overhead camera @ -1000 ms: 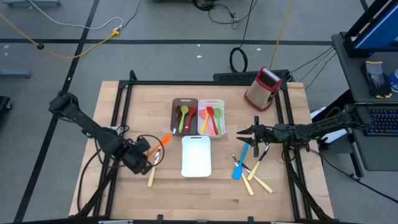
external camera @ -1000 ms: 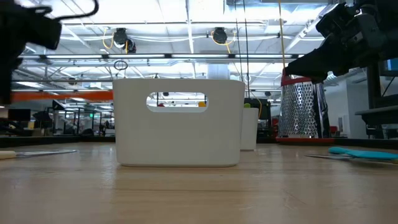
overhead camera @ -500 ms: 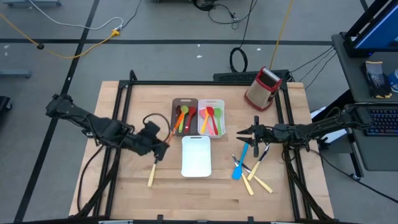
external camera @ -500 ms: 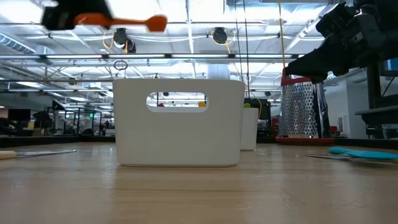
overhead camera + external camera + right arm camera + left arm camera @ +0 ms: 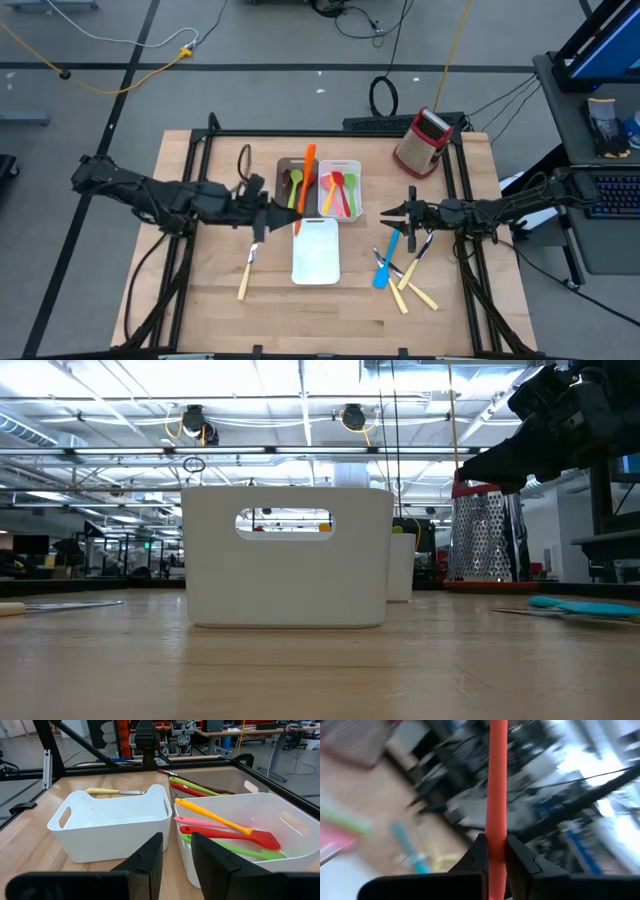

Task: Pick & Place Kitchen Items
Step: Put the orange spatula into the top white bin

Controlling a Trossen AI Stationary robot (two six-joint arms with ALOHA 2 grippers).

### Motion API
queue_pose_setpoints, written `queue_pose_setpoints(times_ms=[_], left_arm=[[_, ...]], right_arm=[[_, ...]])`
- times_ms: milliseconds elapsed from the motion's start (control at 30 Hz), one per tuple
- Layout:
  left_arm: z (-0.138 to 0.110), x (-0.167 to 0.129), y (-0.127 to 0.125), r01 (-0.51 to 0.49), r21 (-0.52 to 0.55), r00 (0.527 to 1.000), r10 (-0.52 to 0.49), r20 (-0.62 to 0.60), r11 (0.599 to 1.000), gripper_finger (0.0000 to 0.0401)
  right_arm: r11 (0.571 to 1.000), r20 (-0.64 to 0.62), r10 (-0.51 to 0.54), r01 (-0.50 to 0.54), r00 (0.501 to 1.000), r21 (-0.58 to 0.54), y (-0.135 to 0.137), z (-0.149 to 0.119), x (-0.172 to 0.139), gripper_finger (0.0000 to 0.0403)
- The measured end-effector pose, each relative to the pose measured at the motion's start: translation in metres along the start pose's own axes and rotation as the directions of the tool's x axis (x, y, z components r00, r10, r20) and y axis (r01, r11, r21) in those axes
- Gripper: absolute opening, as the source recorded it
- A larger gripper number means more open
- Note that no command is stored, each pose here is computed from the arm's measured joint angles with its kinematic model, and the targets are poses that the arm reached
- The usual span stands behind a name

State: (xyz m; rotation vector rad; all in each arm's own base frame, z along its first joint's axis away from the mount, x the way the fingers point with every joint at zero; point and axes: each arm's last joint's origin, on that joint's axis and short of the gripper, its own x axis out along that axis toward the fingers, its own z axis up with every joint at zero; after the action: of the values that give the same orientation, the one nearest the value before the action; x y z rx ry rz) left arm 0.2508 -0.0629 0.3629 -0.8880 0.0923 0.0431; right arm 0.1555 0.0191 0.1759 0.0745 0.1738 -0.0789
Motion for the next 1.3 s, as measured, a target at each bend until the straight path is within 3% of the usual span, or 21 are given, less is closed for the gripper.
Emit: queue_pose_setpoints(times_ms=[133,367,600,800,967,1300], left_arm=[[0.010,-0.001,-0.012,0.125,0.023,0.987,-0.127,0.095,0.992,0.0024],[0.009,0.010,-0.016,0.180,0.068,0.971,-0.188,0.150,0.981,0.0005],[0.001,0.032,-0.003,0.108,-0.019,0.980,-0.103,0.170,0.994,0.0004],[0.000,0.057,0.021,0.023,-0.155,0.978,0.010,0.208,0.988,0.0003],[-0.001,0.081,0.050,-0.025,-0.299,0.985,0.075,0.156,0.954,0.0003],[-0.008,0.113,0.100,-0.127,-0.564,0.991,0.124,-0.044,0.816,0.0002]], right_arm=[[1.000,0.000,0.000,0.000,1.000,0.000,0.000,0.000,0.000,0.0093],[1.000,-0.003,0.000,0.000,1.000,-0.001,0.000,0.000,0.000,0.0093],[1.000,-0.005,0.000,0.000,1.000,-0.001,0.000,0.000,0.000,0.0093],[1.000,-0.008,-0.001,0.001,1.000,-0.002,0.000,-0.001,0.000,0.0093],[1.000,-0.008,-0.001,0.001,1.000,-0.002,0.000,-0.001,0.000,0.0093],[1.000,-0.008,-0.001,0.001,1.000,-0.002,0.000,-0.001,0.000,0.0093]])
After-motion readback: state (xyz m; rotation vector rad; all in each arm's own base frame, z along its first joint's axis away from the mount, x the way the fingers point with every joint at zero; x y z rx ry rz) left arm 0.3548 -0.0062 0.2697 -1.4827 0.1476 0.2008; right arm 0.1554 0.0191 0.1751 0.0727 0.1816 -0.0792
